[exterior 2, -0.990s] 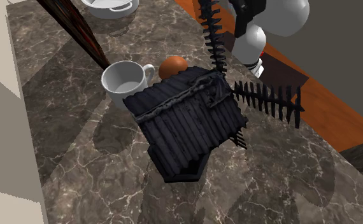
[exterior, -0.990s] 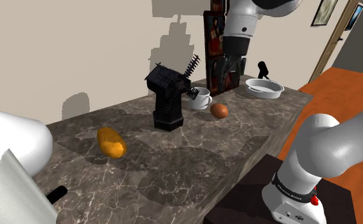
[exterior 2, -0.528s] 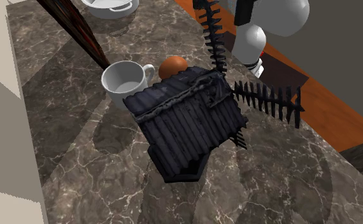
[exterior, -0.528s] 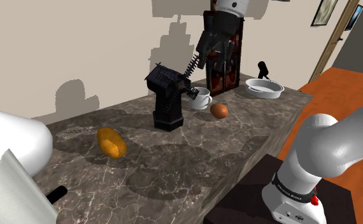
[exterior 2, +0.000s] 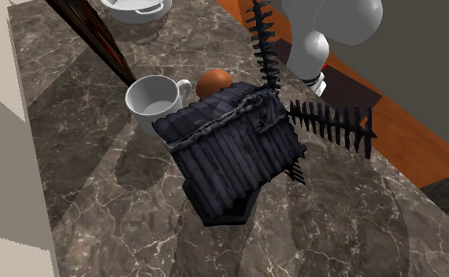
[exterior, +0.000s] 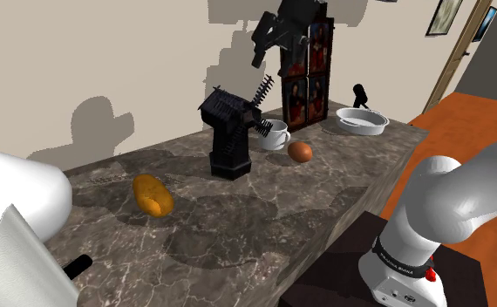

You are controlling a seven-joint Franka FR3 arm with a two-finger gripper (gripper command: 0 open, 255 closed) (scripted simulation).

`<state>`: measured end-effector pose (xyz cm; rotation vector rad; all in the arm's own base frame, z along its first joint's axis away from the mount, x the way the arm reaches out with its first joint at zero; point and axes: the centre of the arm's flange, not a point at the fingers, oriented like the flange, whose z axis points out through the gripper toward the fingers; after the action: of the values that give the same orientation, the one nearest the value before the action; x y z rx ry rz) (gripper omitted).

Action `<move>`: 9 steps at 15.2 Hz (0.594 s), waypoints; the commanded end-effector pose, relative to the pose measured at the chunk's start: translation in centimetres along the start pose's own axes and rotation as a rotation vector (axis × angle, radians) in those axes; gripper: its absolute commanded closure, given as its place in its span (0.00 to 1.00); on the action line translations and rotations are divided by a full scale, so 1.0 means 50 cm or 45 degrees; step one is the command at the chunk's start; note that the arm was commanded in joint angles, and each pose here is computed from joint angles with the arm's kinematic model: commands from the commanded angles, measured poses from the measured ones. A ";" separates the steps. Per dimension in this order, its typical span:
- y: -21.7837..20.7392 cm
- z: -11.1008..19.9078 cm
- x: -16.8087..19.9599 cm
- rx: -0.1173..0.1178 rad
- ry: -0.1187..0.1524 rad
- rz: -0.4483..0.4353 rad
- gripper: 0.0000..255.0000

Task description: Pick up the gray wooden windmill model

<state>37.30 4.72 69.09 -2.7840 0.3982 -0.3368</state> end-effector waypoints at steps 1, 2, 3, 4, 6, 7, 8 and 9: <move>0.006 0.016 -0.003 0.003 0.004 0.001 0.00; 0.009 0.026 -0.004 0.003 0.004 0.001 0.00; 0.013 0.036 -0.006 0.003 0.004 0.001 0.00; 0.016 0.046 -0.008 0.003 0.004 0.001 0.00; 0.018 0.051 -0.010 0.003 0.004 0.001 0.00; 0.018 0.051 -0.010 0.003 0.004 0.001 0.00; 0.018 0.051 -0.011 0.003 0.004 0.001 1.00; 0.018 0.051 -0.011 0.003 0.004 0.001 1.00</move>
<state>37.25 4.73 66.41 -2.7812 0.4001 -0.3433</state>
